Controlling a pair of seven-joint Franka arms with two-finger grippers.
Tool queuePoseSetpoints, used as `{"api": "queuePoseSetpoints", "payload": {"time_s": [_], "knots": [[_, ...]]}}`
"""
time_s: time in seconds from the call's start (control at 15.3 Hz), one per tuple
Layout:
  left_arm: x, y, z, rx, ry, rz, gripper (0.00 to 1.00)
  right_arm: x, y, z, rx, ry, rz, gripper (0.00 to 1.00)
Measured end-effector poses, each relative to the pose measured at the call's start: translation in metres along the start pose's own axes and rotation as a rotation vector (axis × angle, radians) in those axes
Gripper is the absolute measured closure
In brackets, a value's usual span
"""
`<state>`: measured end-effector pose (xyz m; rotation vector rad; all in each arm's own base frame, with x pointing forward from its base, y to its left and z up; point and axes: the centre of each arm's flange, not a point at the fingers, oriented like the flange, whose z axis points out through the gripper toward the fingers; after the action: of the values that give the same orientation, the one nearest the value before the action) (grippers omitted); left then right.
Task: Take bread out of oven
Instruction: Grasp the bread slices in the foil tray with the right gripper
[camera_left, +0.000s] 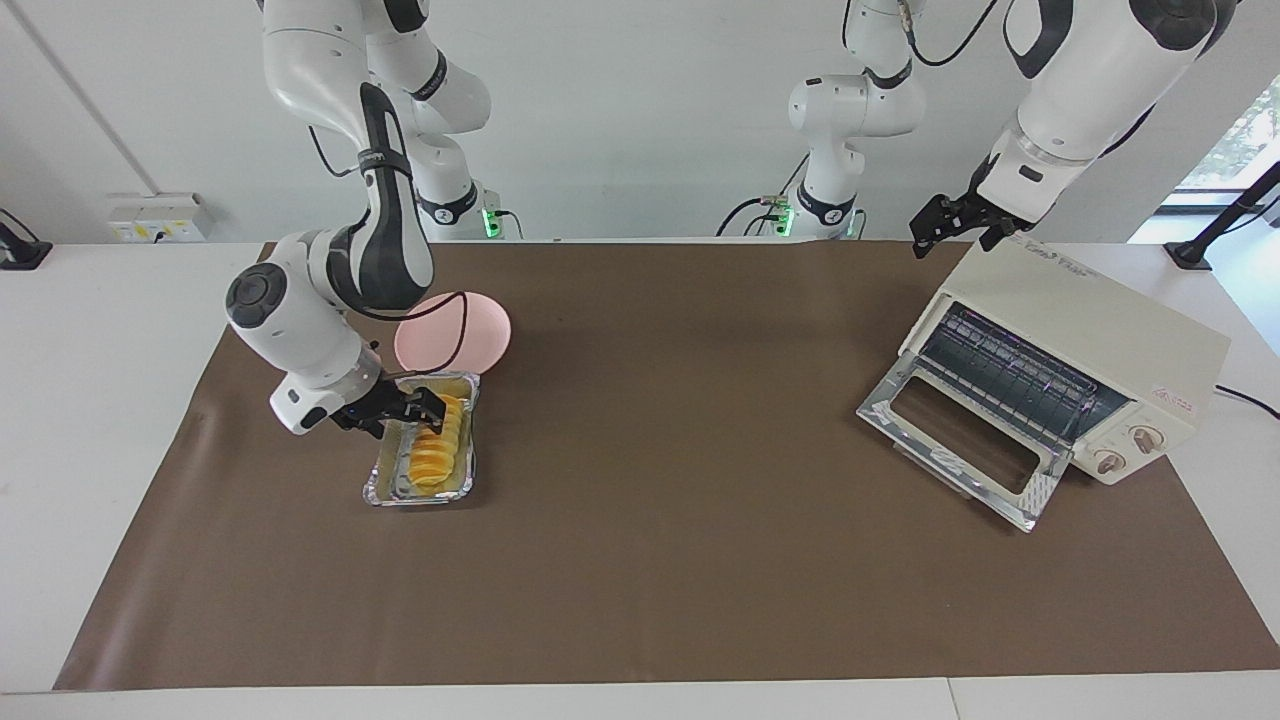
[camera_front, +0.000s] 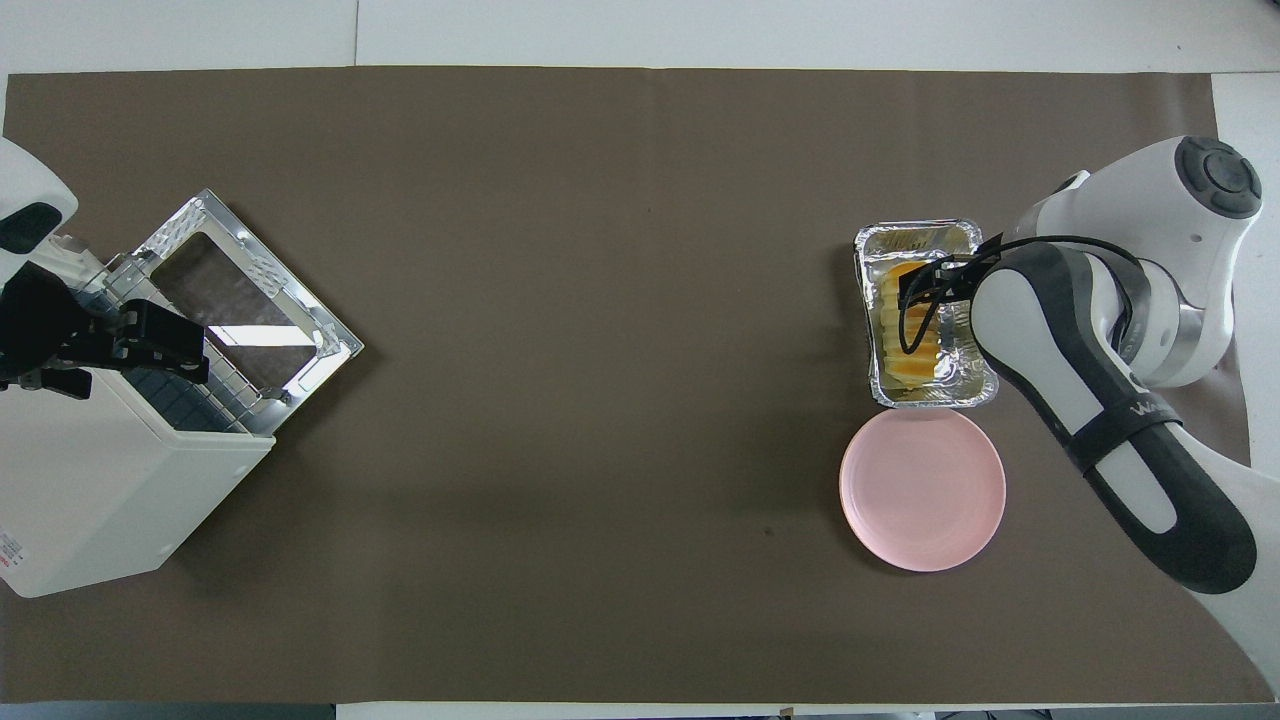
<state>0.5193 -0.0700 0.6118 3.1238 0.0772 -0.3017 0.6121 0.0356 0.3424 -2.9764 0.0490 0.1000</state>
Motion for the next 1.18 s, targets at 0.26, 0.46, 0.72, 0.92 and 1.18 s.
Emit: {"api": "queuePoseSetpoints", "payload": {"time_s": [0.26, 0.46, 0.72, 0.92, 1.18], "knots": [[0.0, 0.0, 0.0, 0.0, 0.0, 0.0, 0.0, -0.008, 0.005, 0.018, -0.005, -0.019, 0.009, 0.01], [0.0, 0.0, 0.0, 0.0, 0.0, 0.0, 0.0, -0.011, 0.007, 0.027, -0.009, -0.006, 0.012, 0.07], [0.0, 0.0, 0.0, 0.0, 0.0, 0.0, 0.0, -0.011, 0.007, 0.027, -0.009, -0.004, 0.012, 0.47], [0.0, 0.0, 0.0, 0.0, 0.0, 0.0, 0.0, -0.011, 0.007, 0.027, -0.009, -0.003, 0.012, 0.78], [0.0, 0.0, 0.0, 0.0, 0.0, 0.0, 0.0, -0.009, 0.005, 0.018, -0.006, -0.012, 0.032, 0.9]]}}
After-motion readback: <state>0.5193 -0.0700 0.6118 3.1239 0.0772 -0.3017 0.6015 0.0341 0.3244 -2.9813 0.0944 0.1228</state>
